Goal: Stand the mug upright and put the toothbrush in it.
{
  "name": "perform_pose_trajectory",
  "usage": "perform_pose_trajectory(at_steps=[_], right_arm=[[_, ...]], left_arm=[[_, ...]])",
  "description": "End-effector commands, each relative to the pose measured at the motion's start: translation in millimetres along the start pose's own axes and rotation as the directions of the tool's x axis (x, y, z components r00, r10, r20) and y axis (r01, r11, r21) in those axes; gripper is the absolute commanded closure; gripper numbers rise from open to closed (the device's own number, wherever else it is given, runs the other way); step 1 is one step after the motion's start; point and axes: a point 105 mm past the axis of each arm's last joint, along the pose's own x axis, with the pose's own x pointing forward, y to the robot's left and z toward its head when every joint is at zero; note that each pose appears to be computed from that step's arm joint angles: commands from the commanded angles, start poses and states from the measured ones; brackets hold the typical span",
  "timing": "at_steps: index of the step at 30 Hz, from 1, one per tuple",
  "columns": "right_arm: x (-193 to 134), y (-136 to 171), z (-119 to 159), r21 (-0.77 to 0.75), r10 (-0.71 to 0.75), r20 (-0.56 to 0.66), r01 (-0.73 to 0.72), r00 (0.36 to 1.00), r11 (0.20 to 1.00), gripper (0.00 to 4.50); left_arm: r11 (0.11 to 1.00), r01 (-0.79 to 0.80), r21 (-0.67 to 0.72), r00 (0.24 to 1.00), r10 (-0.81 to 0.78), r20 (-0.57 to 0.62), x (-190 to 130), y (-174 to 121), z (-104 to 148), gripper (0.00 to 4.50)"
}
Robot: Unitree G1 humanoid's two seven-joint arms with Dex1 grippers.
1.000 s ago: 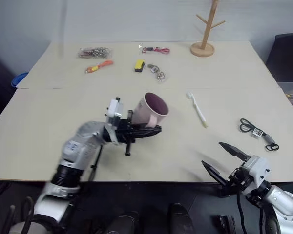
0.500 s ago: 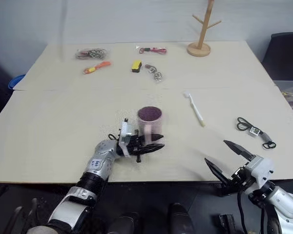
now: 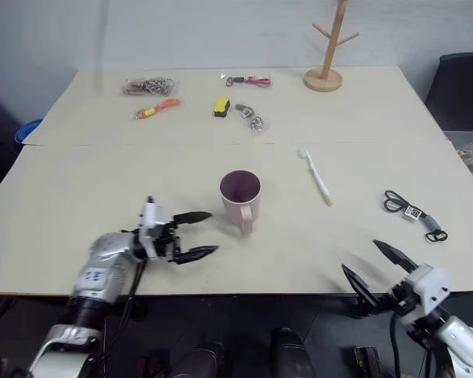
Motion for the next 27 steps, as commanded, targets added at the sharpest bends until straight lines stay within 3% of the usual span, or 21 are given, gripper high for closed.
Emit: perform_pose_trajectory(at_steps=[1, 6, 8, 13, 16, 21, 24, 27], right_arm=[[-14.4, -5.7, 7.7, -0.009, -0.017, -0.006, 0.017, 1.000, 1.000, 0.00], [29.2, -14.7, 27.6, -0.070, -0.018, 0.067, 0.023, 0.998, 0.997, 0.00], [56.1, -21.4, 36.6, -0.073, -0.022, 0.029, 0.024, 0.999, 0.997, 0.00], [122.4, -39.4, 37.4, -0.034, -0.006, -0.346, -0.006, 0.938, 0.999, 0.00], [169.9, -51.0, 45.6, 0.030, 0.030, -0.439, -0.019, 0.898, 0.999, 0.00], [211.3, -63.3, 40.8, 0.043, 0.026, -0.536, -0.003, 0.844, 0.999, 0.00], [222.3, -68.2, 32.9, 0.060, 0.026, -0.607, 0.013, 0.795, 0.998, 0.63], [229.0, -75.0, 33.1, 0.094, 0.025, -0.625, 0.043, 0.781, 0.995, 1.66]], left_arm=[[0.989, -0.129, 0.069, 0.990, 0.124, 0.071, -34.6, 9.4, 42.4, 0.01], [0.974, -0.216, 0.063, 0.976, 0.216, 0.016, -68.3, 3.6, 56.8, 0.01], [0.984, -0.177, -0.011, 0.984, 0.177, -0.015, -73.9, -6.2, 55.2, 0.01], [0.978, -0.206, 0.028, 0.978, 0.207, -0.028, -79.8, -7.8, 58.9, 0.01], [0.984, -0.179, 0.019, 0.983, 0.180, -0.022, -72.3, -13.3, 56.6, 0.01], [0.988, -0.154, 0.032, 0.988, 0.154, -0.021, -60.1, -15.2, 54.9, 0.01], [0.989, -0.144, 0.041, 0.989, 0.145, -0.023, -56.3, -14.6, 55.3, 0.00], [0.990, -0.134, 0.047, 0.991, 0.135, -0.025, -54.3, -15.4, 55.9, 0.00]])
